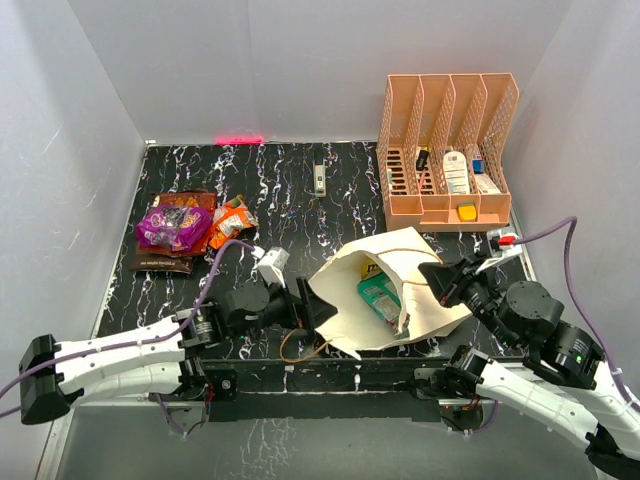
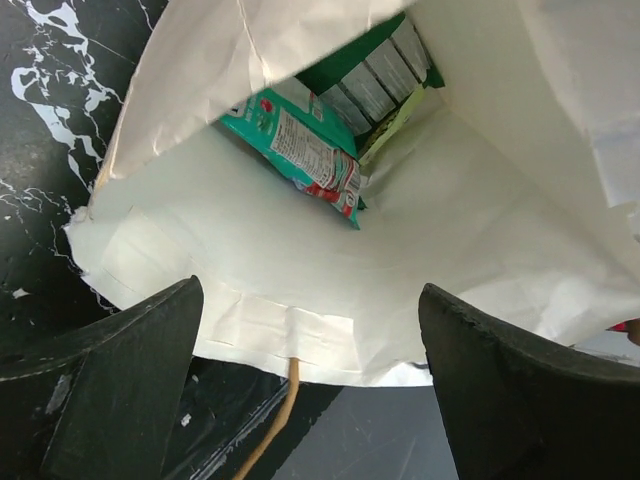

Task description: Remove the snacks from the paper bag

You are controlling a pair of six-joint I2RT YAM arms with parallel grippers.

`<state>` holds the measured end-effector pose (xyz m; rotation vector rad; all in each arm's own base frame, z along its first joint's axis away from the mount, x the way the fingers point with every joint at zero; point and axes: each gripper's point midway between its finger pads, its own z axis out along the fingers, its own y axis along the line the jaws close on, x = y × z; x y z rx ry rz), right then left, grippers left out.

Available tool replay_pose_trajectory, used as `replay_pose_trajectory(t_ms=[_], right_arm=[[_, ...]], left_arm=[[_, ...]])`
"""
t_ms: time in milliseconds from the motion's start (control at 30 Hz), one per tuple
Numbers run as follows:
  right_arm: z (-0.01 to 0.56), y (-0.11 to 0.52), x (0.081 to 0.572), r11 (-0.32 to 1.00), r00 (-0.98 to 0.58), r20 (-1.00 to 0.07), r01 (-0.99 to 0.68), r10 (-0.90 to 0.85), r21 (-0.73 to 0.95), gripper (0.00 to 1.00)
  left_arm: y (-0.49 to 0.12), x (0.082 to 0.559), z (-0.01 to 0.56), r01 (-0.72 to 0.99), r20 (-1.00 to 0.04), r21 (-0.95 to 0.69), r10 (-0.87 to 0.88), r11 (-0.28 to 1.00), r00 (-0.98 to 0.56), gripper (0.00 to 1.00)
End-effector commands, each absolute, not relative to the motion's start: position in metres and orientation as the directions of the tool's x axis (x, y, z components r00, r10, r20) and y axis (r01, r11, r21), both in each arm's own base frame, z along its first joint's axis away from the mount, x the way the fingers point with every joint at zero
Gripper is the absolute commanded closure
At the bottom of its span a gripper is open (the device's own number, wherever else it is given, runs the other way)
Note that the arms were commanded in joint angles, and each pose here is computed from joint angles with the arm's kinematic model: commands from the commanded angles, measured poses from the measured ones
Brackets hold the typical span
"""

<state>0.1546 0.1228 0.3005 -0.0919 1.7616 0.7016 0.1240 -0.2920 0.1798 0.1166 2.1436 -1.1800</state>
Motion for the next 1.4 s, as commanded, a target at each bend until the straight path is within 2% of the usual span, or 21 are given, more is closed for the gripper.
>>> replay_pose_trajectory(t_ms=[0,167,333,500,600,667,767,867,1000,1067,1200,1367], right_arm=[[0.314,0.108,0.157,0.814,-0.29,-0.877,-0.342,0.383,0.469,0.93],[0.321,0.1,0.146,0.767,-0.333,-0.817,-0.302,0.471,0.566,0.93],[0.324,0.123,0.135,0.687,-0.381,-0.794,-0.404,0.474,0.604,0.92],[0.348,0.131,0.158,0.716,-0.274,-0.828,-0.416,0.489,0.56,0.92],[0.367,0.136,0.172,0.787,-0.193,-0.905,-0.448,0.378,0.424,0.92],[0.364,0.134,0.182,0.851,-0.189,-0.946,-0.416,0.262,0.319,0.92],[0.359,0.137,0.184,0.875,-0.187,-0.977,-0.449,0.106,0.181,0.93],[0.354,0.155,0.166,0.79,-0.167,-0.986,-0.603,0.009,0.11,0.93],[0.334,0.185,0.126,0.614,-0.308,-0.951,-0.743,0.039,0.266,0.93],[0.322,0.194,0.11,0.549,-0.396,-0.917,-0.756,0.05,0.356,0.93],[0.307,0.178,0.105,0.594,-0.493,-0.862,-0.661,0.117,0.459,0.93],[0.318,0.147,0.108,0.658,-0.454,-0.863,-0.583,0.223,0.476,0.93]], left_arm=[[-0.315,0.128,0.202,0.429,-0.662,-0.696,-0.281,0.576,-0.695,0.14],[-0.344,0.118,0.2,0.502,-0.693,-0.657,-0.188,0.563,-0.696,0.15],[-0.348,0.12,0.21,0.53,-0.721,-0.63,-0.174,0.567,-0.671,0.15],[-0.322,0.127,0.222,0.523,-0.759,-0.575,-0.173,0.629,-0.628,0.04],[-0.303,0.132,0.219,0.486,-0.77,-0.514,-0.131,0.707,-0.624,0.02],[-0.301,0.127,0.216,0.487,-0.758,-0.508,-0.099,0.71,-0.645,0.02],[-0.317,0.112,0.219,0.527,-0.725,-0.571,-0.085,0.629,-0.684,0.03],[-0.34,0.1,0.222,0.557,-0.695,-0.647,-0.103,0.521,-0.711,0.04],[-0.363,0.094,0.216,0.571,-0.676,-0.679,-0.09,0.461,-0.731,0.06],[-0.371,0.094,0.208,0.576,-0.675,-0.676,-0.071,0.46,-0.735,0.06],[-0.378,0.097,0.195,0.598,-0.696,-0.646,-0.044,0.474,-0.717,0.09],[-0.381,0.108,0.174,0.63,-0.742,-0.575,-0.008,0.522,-0.67,0.17]])
